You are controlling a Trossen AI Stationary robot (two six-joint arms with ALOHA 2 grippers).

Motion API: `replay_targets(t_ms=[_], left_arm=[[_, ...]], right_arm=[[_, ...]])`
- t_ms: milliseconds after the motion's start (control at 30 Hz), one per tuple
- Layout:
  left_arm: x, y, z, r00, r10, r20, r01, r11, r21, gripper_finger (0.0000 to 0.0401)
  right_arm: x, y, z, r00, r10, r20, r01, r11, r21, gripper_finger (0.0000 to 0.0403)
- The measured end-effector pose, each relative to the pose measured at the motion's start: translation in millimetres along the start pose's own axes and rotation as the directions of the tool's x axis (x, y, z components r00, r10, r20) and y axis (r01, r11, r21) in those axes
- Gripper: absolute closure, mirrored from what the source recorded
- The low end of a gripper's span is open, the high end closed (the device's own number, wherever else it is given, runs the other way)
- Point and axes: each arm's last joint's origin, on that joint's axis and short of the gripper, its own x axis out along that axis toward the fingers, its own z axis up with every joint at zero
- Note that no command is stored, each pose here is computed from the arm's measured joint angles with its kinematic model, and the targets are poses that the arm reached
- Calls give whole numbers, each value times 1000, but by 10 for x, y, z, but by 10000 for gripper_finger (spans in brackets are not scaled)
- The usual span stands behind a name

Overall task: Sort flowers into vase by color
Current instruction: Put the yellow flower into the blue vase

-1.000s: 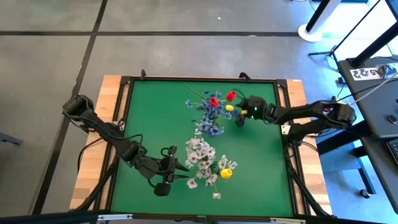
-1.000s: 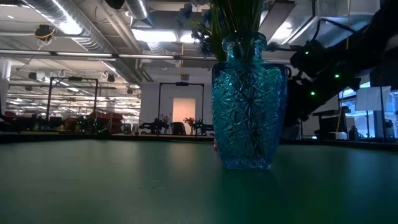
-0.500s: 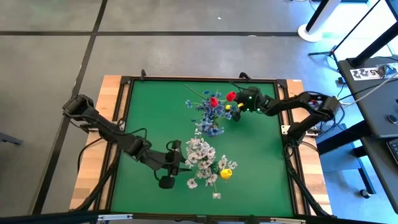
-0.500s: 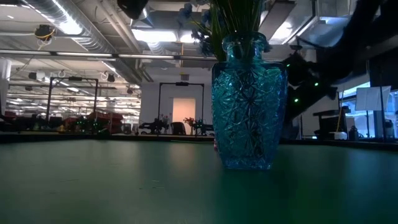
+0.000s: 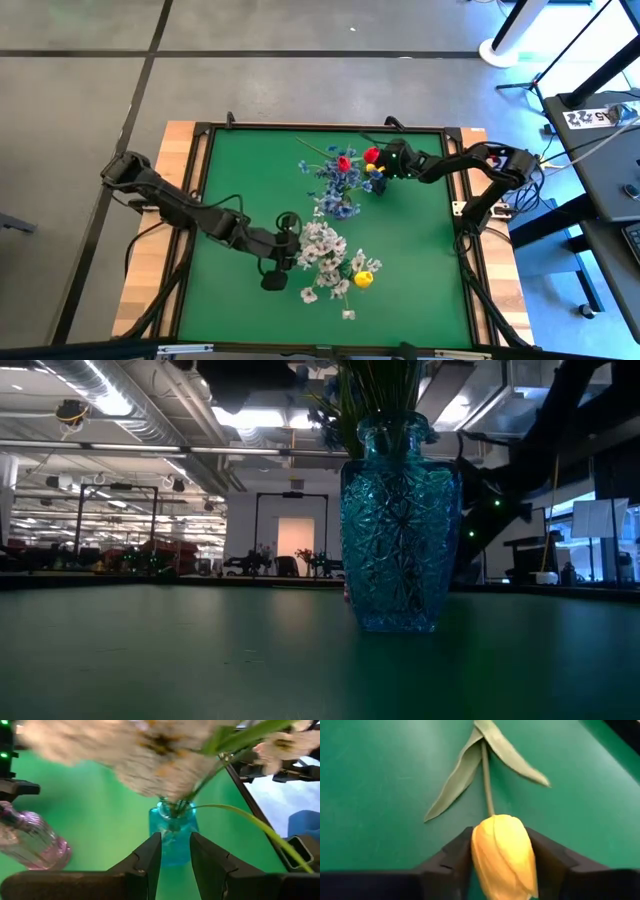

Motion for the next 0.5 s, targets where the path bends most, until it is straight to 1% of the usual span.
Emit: replay_targets(t_ms=[100, 200, 267, 367, 433, 500], left_arm=[[-4, 77, 18, 1000, 7, -4, -6, 1000, 12, 303], [-88, 206, 47, 998, 53, -25, -52, 998, 25, 303], [-196, 350, 40, 986, 147, -75, -144, 989, 39, 303], [-417, 632, 10, 935, 311, -170, -306, 951, 54, 303], [-526, 825, -4, 905, 373, -204, -374, 927, 35, 303], [-557, 1003, -85, 894, 387, -226, -394, 919, 17, 303]], right_arm=[[-34, 14, -26, 999, 13, -48, -13, 1000, -1, 276], [-139, 46, -26, 995, 57, -85, -55, 998, 23, 308], [-248, 107, -20, 989, 92, -118, -89, 996, 29, 325], [-464, 253, 46, 985, 109, -134, -108, 994, 13, 346], [-615, 360, 105, 987, 100, -124, -101, 995, -4, 356], [-756, 484, 163, 991, 104, -89, -107, 994, -34, 361]])
